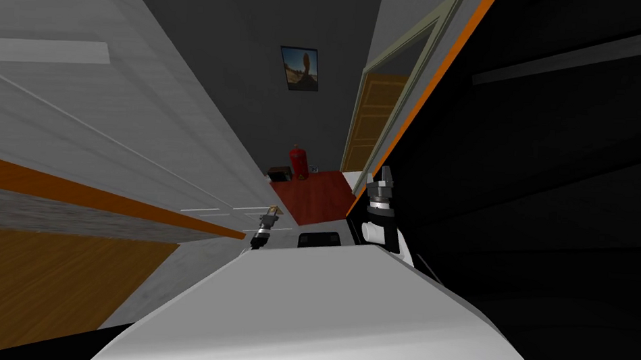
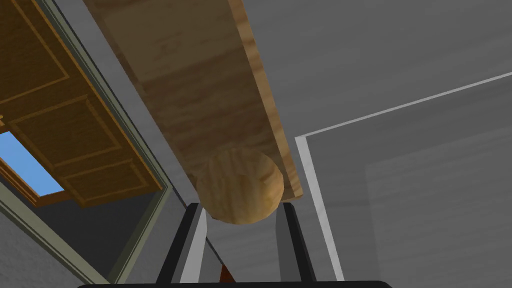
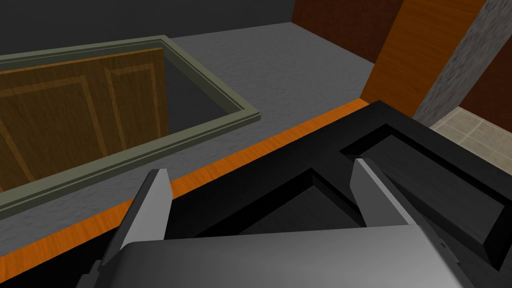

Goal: Pull the door open

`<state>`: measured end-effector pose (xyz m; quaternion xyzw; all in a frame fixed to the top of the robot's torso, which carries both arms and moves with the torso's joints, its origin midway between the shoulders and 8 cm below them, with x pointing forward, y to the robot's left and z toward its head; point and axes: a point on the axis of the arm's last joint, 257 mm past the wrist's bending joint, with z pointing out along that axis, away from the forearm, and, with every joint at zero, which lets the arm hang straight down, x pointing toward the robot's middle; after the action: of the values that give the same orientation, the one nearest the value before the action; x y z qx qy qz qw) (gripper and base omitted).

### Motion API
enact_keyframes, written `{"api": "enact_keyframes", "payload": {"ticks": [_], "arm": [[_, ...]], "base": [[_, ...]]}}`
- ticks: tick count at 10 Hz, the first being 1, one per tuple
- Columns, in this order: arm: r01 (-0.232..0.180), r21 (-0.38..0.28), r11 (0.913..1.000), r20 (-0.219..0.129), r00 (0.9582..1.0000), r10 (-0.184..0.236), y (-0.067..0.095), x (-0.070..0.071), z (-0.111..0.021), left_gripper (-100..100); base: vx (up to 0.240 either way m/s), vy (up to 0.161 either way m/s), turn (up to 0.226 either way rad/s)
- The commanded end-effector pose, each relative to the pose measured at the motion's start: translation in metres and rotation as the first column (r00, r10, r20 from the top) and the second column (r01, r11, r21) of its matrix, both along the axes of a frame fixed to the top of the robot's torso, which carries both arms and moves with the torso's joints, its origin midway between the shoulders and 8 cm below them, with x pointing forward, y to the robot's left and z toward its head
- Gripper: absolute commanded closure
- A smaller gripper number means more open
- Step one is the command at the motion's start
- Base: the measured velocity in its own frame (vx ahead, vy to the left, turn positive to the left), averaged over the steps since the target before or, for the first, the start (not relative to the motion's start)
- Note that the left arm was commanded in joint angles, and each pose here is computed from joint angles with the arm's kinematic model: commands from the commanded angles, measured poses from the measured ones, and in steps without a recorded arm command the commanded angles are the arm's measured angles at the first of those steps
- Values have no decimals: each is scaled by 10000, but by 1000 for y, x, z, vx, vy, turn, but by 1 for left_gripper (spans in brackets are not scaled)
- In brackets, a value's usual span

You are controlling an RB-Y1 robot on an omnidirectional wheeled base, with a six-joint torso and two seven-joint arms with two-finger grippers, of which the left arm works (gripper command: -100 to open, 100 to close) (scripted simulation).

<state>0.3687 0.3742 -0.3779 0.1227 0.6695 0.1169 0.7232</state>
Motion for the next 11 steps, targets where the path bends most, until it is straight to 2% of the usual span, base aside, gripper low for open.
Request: {"api": "enact_keyframes", "payload": {"ticks": [1,2,4,5,6,7,9,10,11], "arm": [[105,-694,9975,-134,9998,-114,-6,1,-7,100],[108,-743,9972,-134,9998,-118,-6,1,-7,100],[185,-1545,9878,-132,9997,-208,-8,6,-7,100],[194,-1709,9851,-133,9997,-220,-8,6,-7,100],[230,-2090,9777,-132,9996,-264,-9,9,-7,100],[236,-2187,9755,-132,9995,-271,-9,9,-7,100],[304,-2955,9548,-131,9993,-358,-11,14,-7,100],[312,-3122,9495,-131,9992,-372,-11,14,-7,100],[343,-3507,9359,-131,9991,-415,-11,17,-7,100]], "base": [[-43,9,-8],[-31,10,-18],[-43,11,-25],[-42,12,-10],[-43,10,-16],[-31,16,-17],[-48,19,-29],[-41,15,-14],[-45,15,-29]]}}
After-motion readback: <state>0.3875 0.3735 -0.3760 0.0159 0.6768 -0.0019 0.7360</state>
